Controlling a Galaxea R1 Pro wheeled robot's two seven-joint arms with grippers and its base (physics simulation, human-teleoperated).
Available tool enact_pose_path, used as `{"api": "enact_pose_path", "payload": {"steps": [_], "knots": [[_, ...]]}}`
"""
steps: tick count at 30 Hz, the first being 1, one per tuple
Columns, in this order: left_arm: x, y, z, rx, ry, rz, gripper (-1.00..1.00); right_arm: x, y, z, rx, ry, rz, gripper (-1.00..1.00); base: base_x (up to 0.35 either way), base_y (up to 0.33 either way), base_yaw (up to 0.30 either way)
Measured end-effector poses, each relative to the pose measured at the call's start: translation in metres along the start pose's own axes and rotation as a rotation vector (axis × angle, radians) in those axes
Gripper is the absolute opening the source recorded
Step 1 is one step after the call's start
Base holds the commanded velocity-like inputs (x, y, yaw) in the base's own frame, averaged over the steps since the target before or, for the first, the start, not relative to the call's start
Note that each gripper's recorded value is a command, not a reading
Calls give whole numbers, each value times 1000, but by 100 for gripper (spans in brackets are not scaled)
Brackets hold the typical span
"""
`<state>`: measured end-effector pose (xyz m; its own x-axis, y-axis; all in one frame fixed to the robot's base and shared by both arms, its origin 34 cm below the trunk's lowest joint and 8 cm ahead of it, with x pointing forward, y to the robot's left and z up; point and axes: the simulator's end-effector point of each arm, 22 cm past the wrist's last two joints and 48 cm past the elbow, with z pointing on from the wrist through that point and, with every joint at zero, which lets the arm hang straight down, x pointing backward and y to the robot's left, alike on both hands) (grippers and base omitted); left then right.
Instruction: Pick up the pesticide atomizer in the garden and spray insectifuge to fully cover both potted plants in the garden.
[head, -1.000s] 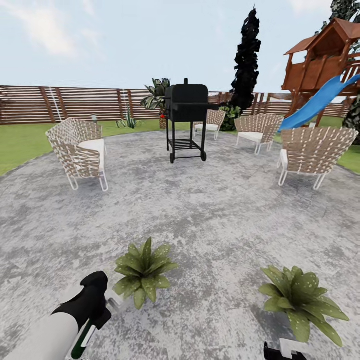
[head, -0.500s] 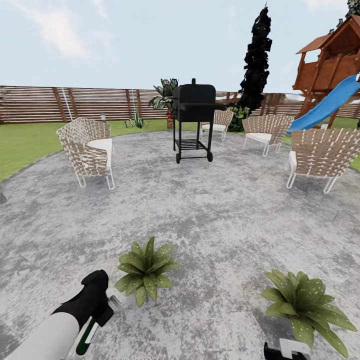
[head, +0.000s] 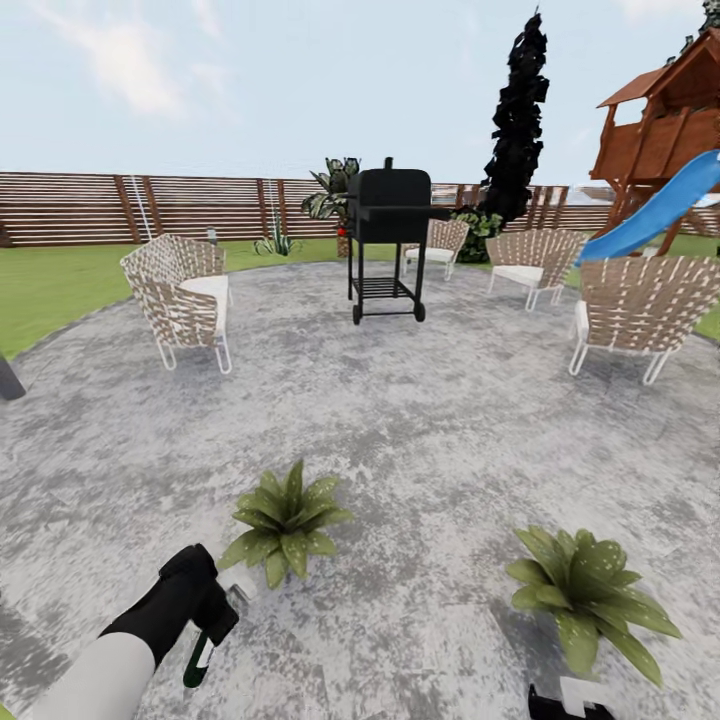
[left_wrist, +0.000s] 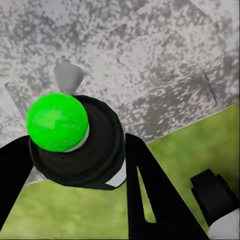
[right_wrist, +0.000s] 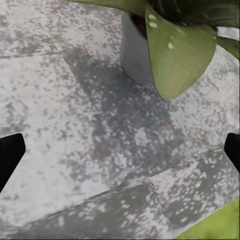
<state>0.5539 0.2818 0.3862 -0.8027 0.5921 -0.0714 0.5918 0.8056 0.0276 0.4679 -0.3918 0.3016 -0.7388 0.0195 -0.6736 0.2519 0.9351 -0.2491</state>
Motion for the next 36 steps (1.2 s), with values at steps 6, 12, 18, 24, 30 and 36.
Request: {"api": "enact_pose_path", "payload": {"steps": [6, 12, 18, 24, 30, 36], "knots": [[28, -49, 35, 168, -49, 186, -100, -10, 21, 0, -100, -45, -161, 100, -294, -66, 0], [33, -52, 31, 255, -141, 335, -100, -32, 79, -8, -382, -124, -363, 100, -235, 20, 0], [21, -66, 22, 310, -184, 399, -100, -87, 139, -34, -680, -247, -414, 100, -22, 5, 0], [24, -82, 27, 334, -185, 393, -100, -110, 175, -55, -794, -307, -443, 100, 0, 0, 0], [24, -81, 28, 328, -195, 392, -100, -113, 193, -61, -799, -318, -408, 100, 0, 0, 0], [18, -87, 32, 318, -222, 409, -100, -119, 215, -73, -833, -338, -406, 100, 0, 0, 0]]}}
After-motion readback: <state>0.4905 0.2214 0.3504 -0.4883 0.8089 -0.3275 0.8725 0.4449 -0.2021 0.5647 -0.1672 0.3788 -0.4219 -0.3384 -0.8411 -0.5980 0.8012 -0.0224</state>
